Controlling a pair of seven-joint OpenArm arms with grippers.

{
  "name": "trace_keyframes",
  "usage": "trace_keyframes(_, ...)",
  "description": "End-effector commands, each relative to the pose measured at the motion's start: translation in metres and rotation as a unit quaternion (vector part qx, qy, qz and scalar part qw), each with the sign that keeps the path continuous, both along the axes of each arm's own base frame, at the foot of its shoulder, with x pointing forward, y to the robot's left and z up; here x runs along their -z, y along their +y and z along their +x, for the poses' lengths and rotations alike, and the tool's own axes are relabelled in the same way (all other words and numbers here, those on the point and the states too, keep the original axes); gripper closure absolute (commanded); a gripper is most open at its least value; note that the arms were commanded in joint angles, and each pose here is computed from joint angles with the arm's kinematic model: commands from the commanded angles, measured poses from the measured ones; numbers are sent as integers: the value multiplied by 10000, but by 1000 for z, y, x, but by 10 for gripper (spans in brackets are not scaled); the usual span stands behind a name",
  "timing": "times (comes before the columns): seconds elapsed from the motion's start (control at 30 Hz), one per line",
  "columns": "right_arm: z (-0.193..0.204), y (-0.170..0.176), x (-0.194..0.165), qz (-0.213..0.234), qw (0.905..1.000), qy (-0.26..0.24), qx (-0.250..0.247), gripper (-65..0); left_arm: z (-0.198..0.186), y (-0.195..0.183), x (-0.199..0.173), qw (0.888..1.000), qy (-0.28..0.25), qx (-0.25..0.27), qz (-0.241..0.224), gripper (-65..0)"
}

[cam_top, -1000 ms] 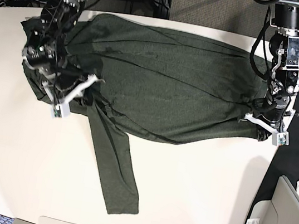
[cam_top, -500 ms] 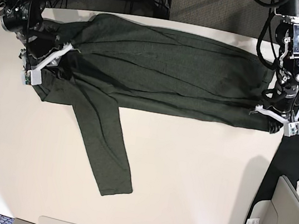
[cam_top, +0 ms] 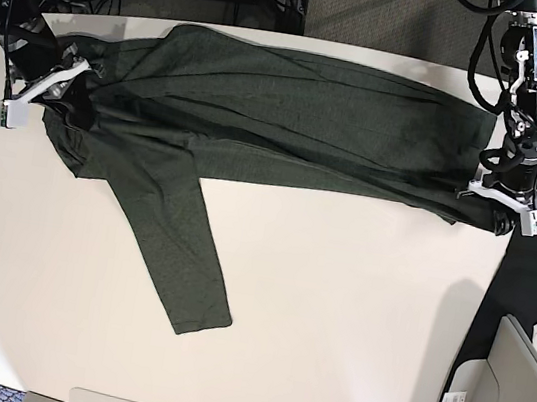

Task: Fold the T-shirt properly
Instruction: 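Drag the folded shirt toward the arms with both grippers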

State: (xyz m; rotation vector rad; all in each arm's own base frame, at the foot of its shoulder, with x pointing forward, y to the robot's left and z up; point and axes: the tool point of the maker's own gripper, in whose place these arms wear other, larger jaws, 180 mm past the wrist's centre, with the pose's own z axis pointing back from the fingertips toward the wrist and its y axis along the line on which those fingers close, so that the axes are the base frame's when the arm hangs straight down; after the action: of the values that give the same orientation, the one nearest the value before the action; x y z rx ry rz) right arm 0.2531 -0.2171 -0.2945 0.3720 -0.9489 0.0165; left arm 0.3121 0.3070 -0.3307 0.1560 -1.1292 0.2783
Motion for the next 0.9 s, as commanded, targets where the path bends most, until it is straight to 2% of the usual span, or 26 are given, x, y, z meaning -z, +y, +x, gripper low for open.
trace_keyframes(0.0, 5, -3, -17, -70, 9996, -285, -40, -6, 5, 5, -16, 9996, -245, -8, 164, -1)
trace_keyframes(0.47, 3, -17, -28, -105, 9991, -415, 0, -6, -11, 5, 2, 9999, 54, 12, 159, -1)
trace_keyframes(0.67, 3, -17, -27, -119, 9991, -400, -2, -6, -24, 5, 40, 9951, 979, -64, -149, -10)
trace_keyframes(0.87, 3, -16, -25, -88, 9993, -376, 17, -6, -15, 5, 49, 9905, 1316, -126, -372, -54)
